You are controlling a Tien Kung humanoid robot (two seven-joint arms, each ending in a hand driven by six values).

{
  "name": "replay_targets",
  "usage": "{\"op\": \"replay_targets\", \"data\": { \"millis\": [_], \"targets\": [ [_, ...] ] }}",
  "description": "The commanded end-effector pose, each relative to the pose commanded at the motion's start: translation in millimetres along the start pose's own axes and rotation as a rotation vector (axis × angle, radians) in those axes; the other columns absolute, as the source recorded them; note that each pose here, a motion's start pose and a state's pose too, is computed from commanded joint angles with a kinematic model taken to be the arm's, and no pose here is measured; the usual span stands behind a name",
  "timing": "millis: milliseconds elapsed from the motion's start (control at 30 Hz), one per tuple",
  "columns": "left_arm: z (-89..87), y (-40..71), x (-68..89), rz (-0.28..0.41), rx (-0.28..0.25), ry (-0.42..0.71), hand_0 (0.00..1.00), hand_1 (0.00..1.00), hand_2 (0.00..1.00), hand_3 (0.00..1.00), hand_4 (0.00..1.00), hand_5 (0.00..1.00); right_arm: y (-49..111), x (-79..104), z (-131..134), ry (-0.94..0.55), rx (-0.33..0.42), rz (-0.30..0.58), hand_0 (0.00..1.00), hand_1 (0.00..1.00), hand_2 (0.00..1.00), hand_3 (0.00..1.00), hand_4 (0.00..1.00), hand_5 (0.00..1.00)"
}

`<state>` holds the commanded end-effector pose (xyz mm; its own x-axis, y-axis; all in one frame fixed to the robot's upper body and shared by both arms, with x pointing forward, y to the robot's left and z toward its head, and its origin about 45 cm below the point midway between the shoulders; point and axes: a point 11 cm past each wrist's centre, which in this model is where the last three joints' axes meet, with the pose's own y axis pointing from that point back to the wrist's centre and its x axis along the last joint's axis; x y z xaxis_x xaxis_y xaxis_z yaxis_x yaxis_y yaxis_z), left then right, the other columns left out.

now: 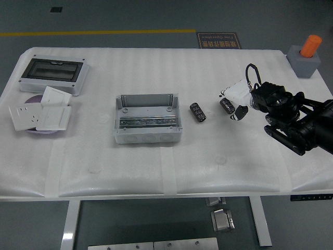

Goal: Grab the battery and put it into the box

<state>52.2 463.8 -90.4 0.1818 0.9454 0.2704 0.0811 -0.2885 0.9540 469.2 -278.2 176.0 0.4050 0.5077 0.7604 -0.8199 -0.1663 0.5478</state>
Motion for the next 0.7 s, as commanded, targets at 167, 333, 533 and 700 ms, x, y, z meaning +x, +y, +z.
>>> {"op": "replay_targets", "data": {
  "millis": [167,333,533,700],
  "targets": [
    [0.3,0.0,0.1,0.001,-0.001,-0.002,0.492,0.588,0.409,0.526,0.499,0.251,0.1,-3.3,1.6,-0.002,-0.004,-0.002,0.778,0.705,0.841,0.883,0.711,0.295],
    [0.7,0.1,0.0,0.001,-0.002,-0.005,0.492,0.588,0.408,0.526,0.498,0.252,-0.5,-4.2,0.6,-0.002,-0.002,0.001,0.776,0.702,0.827,0.822,0.51,0.231],
    [1.2,0.3,0.8,0.003,-0.004,-0.008,0.492,0.588,0.409,0.526,0.497,0.253,-1.2,-3.9,-1.6,-0.002,0.002,0.008,0.771,0.695,0.82,0.798,0.464,0.225],
    [1.4,0.2,-0.2,0.002,-0.004,-0.012,0.492,0.588,0.409,0.526,0.497,0.253,-1.5,-4.1,-2.9,0.003,0.006,0.011,0.771,0.695,0.82,0.798,0.464,0.225]
  ]
}}
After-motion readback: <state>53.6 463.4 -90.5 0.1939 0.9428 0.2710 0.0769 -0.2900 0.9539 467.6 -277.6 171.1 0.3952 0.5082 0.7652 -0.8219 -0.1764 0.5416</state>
